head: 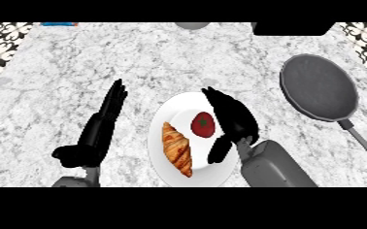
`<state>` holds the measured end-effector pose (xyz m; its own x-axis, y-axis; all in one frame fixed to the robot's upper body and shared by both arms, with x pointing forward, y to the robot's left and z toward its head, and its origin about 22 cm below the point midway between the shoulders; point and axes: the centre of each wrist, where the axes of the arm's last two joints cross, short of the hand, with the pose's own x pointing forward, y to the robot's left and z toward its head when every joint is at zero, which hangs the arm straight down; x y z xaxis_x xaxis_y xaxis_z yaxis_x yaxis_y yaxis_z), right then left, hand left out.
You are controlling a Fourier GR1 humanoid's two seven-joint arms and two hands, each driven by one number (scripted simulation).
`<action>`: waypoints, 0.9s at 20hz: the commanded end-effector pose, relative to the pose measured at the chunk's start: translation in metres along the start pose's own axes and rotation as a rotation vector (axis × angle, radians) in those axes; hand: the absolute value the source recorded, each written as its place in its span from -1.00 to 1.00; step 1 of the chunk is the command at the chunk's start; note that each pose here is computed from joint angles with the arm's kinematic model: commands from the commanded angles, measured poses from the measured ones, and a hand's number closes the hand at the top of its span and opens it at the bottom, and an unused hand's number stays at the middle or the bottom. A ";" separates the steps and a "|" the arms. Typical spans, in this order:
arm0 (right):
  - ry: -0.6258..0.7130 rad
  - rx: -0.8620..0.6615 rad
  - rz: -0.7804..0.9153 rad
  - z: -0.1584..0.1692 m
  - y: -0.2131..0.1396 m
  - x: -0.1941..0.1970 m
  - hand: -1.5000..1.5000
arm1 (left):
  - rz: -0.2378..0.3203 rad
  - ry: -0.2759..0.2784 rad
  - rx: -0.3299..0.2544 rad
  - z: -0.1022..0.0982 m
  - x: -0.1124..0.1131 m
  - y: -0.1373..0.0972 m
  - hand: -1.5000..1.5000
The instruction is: Pick the tomato from the plate and place it in the pan
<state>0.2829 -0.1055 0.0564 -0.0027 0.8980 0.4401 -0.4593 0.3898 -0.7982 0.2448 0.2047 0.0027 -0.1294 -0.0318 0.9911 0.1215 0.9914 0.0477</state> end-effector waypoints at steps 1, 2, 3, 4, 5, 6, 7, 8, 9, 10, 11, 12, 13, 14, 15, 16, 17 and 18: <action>0.016 0.017 0.003 -0.006 0.018 0.010 -1.00 | -0.011 0.017 -0.001 -0.010 0.006 0.003 0.00; 0.022 0.016 -0.004 -0.010 -0.007 0.017 -1.00 | -0.028 -0.006 -0.004 0.005 0.009 0.003 0.00; 0.032 0.008 -0.008 -0.010 0.024 0.010 -1.00 | -0.013 -0.013 0.002 -0.016 0.009 0.000 0.00; 0.042 0.015 -0.007 -0.024 0.015 -0.007 -1.00 | -0.013 0.004 0.010 -0.004 0.008 0.014 0.00; 0.034 0.005 -0.015 0.003 0.009 -0.007 -1.00 | -0.013 -0.017 0.014 -0.002 0.007 -0.011 0.00; 0.047 -0.017 -0.030 0.002 0.006 -0.012 -1.00 | 0.008 -0.014 0.002 -0.001 0.009 0.005 0.00; 0.042 -0.011 -0.035 0.001 0.025 -0.011 -1.00 | -0.004 0.001 0.027 -0.013 0.007 -0.020 0.00; 0.024 -0.027 -0.037 -0.001 0.003 -0.009 -1.00 | -0.002 -0.013 0.005 0.001 0.014 -0.004 0.00; 0.024 -0.028 -0.056 0.000 0.015 -0.010 -1.00 | -0.009 0.001 0.010 0.006 0.014 0.008 0.00; 0.039 -0.008 -0.055 -0.004 0.011 -0.007 -1.00 | -0.002 0.007 0.006 0.014 0.008 -0.019 0.00; 0.026 -0.028 -0.055 -0.018 0.014 -0.008 -1.00 | 0.000 -0.003 0.003 0.009 0.001 0.013 0.00; 0.032 -0.027 -0.067 -0.003 0.027 0.009 -1.00 | -0.021 0.006 0.010 0.003 0.004 -0.008 0.00; 0.024 -0.011 -0.060 -0.022 0.027 -0.022 -1.00 | 0.000 0.010 0.007 -0.005 0.002 0.016 0.00; 0.038 -0.023 -0.055 -0.024 0.041 -0.022 -1.00 | 0.002 0.014 0.015 0.003 -0.002 -0.006 0.00; 0.025 -0.018 -0.057 -0.026 0.038 -0.014 -1.00 | -0.014 0.014 0.003 0.002 -0.012 -0.014 0.00; 0.042 0.010 -0.038 -0.024 0.037 -0.011 -1.00 | 0.012 -0.013 -0.003 0.001 0.011 -0.019 0.00; 0.050 -0.005 -0.060 -0.039 0.036 -0.013 -1.00 | -0.004 -0.006 0.002 -0.001 -0.002 0.009 0.00; 0.047 0.021 -0.065 -0.042 0.018 -0.013 -1.00 | 0.010 0.011 0.007 0.000 -0.009 0.003 0.00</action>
<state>0.2941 -0.0999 0.0181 0.0572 0.8829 0.4661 -0.4541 0.4388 -0.7754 0.2441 0.2028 0.0017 -0.1263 -0.0329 0.9914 0.1167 0.9920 0.0478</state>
